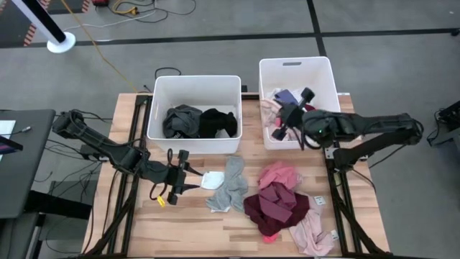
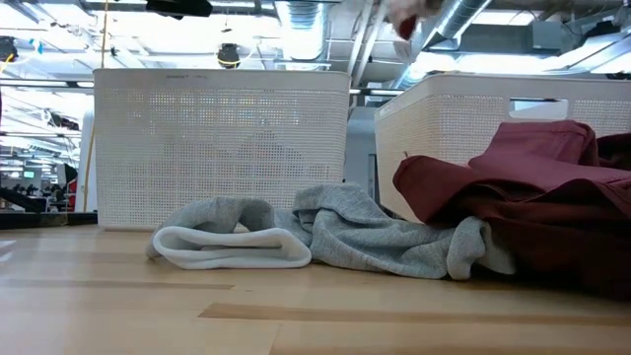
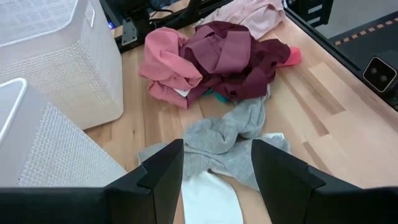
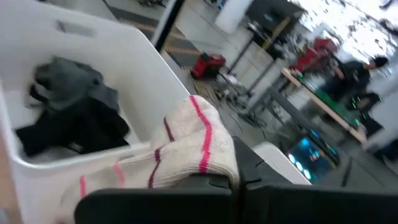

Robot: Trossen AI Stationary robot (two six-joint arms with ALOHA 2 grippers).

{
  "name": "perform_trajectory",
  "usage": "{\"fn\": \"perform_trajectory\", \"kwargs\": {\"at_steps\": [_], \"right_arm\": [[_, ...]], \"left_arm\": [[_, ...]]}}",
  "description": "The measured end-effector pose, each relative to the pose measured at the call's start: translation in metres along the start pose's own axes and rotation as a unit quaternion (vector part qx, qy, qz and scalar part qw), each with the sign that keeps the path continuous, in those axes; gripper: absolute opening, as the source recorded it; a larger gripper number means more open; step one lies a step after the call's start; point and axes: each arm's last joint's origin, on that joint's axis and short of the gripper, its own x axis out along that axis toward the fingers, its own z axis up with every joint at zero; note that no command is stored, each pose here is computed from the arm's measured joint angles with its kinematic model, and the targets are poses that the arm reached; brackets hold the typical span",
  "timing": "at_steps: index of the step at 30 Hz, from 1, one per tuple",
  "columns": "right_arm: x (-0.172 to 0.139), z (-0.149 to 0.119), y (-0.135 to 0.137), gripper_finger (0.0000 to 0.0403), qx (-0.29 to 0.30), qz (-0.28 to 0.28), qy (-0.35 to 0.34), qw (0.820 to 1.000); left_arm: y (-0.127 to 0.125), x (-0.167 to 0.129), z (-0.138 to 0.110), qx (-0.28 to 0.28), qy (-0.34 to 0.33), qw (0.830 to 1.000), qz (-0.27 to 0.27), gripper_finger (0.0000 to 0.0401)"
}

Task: Sort clothes
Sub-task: Put the light orange sock into the right white laundry organizer

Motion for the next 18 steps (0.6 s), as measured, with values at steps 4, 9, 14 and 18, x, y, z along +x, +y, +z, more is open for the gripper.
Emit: {"fn": "perform_trajectory", "kwargs": {"at_steps": [4, 9, 14, 18], "right_arm": [[0.004, -0.015, -0.017, 0.0001, 0.001, -0.024, 0.052, 0.998], [0.010, -0.033, -0.037, 0.0002, 0.015, -0.056, 0.117, 0.991], [0.019, -0.047, -0.051, 0.0002, 0.030, -0.064, 0.170, 0.983], [0.031, -0.056, -0.062, 0.0002, 0.047, -0.050, 0.204, 0.976]], "left_arm": [[0.000, 0.000, 0.000, -0.013, 0.001, 1.000, 0.000, 0.0185], [0.000, 0.000, 0.000, -0.028, 0.001, 1.000, -0.001, 0.0185], [0.000, 0.000, 0.000, -0.010, 0.001, 1.000, -0.001, 0.0185], [0.000, 0.000, 0.000, 0.000, 0.001, 1.000, -0.001, 0.0185]]}}
